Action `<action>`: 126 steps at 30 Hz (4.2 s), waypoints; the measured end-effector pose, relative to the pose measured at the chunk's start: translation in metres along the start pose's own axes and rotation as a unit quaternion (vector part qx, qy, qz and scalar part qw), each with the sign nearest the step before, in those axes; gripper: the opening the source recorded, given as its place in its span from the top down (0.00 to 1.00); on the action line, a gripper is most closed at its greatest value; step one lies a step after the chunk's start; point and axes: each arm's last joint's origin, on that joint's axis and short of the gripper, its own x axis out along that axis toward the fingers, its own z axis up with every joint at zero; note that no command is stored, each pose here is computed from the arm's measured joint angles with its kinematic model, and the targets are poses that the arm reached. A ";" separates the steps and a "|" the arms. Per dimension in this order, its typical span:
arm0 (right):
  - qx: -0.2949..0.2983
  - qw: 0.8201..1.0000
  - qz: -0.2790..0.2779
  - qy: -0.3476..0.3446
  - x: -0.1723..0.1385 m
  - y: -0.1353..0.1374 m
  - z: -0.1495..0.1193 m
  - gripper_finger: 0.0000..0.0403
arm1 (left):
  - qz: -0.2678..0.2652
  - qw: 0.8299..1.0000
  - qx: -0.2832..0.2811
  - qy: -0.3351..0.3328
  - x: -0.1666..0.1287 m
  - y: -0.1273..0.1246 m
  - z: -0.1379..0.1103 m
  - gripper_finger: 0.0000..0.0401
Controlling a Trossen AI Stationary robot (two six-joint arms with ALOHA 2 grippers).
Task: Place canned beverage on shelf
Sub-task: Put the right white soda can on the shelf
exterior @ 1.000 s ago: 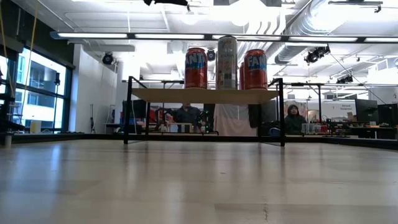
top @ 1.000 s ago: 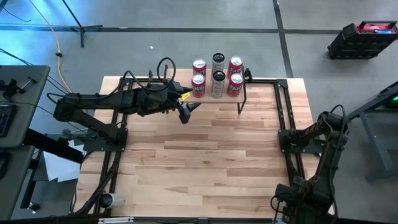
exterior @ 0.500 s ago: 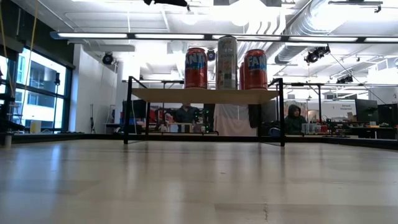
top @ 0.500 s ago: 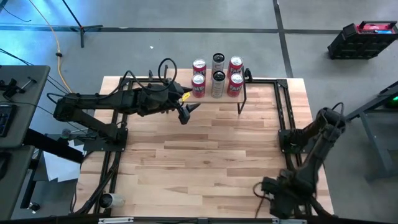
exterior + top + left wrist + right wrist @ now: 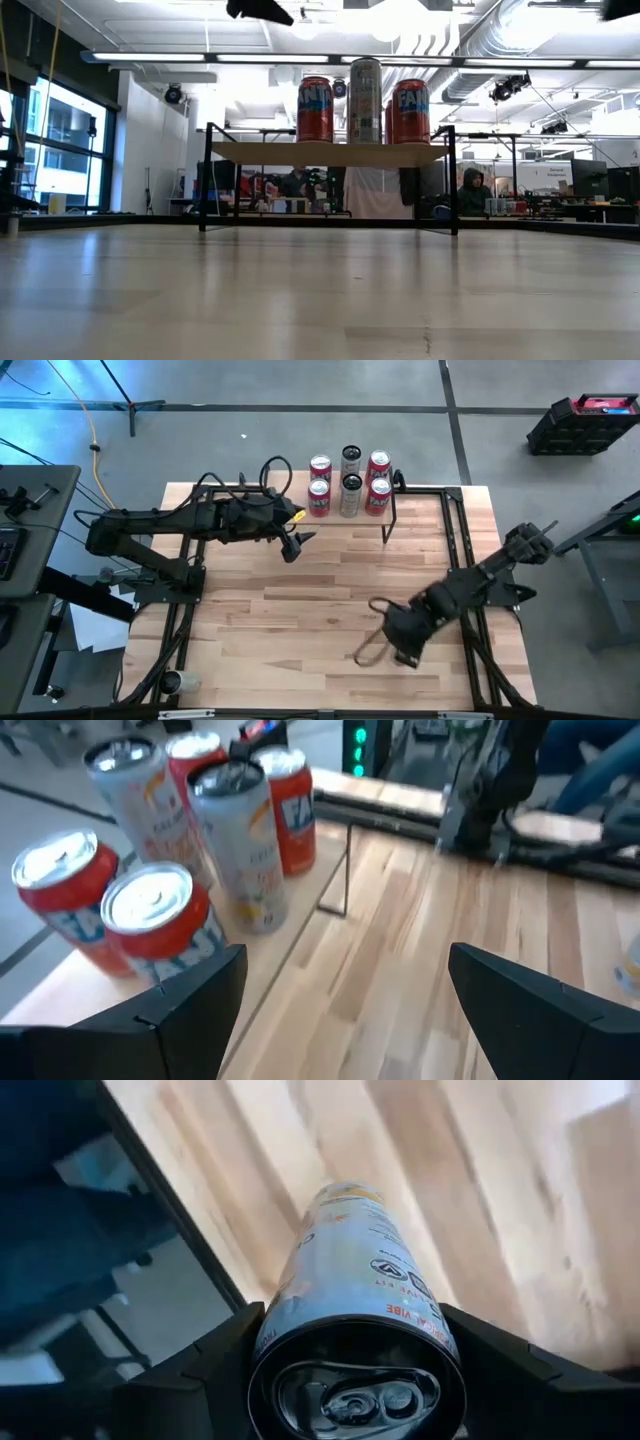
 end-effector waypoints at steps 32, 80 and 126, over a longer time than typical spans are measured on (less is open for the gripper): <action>-0.267 0.948 -0.133 -0.112 -0.081 -0.045 0.154 0.37 | -0.004 0.974 -0.089 0.210 -0.053 -0.018 -0.047 0.16; -0.281 0.946 -0.123 -0.106 -0.033 -0.060 0.266 0.33 | 0.083 0.975 -0.127 0.162 -0.120 0.022 -0.105 0.16; -0.039 0.921 -0.185 -0.342 -0.179 -0.028 0.117 0.08 | -0.231 0.969 0.047 0.075 -0.005 0.017 -0.054 0.16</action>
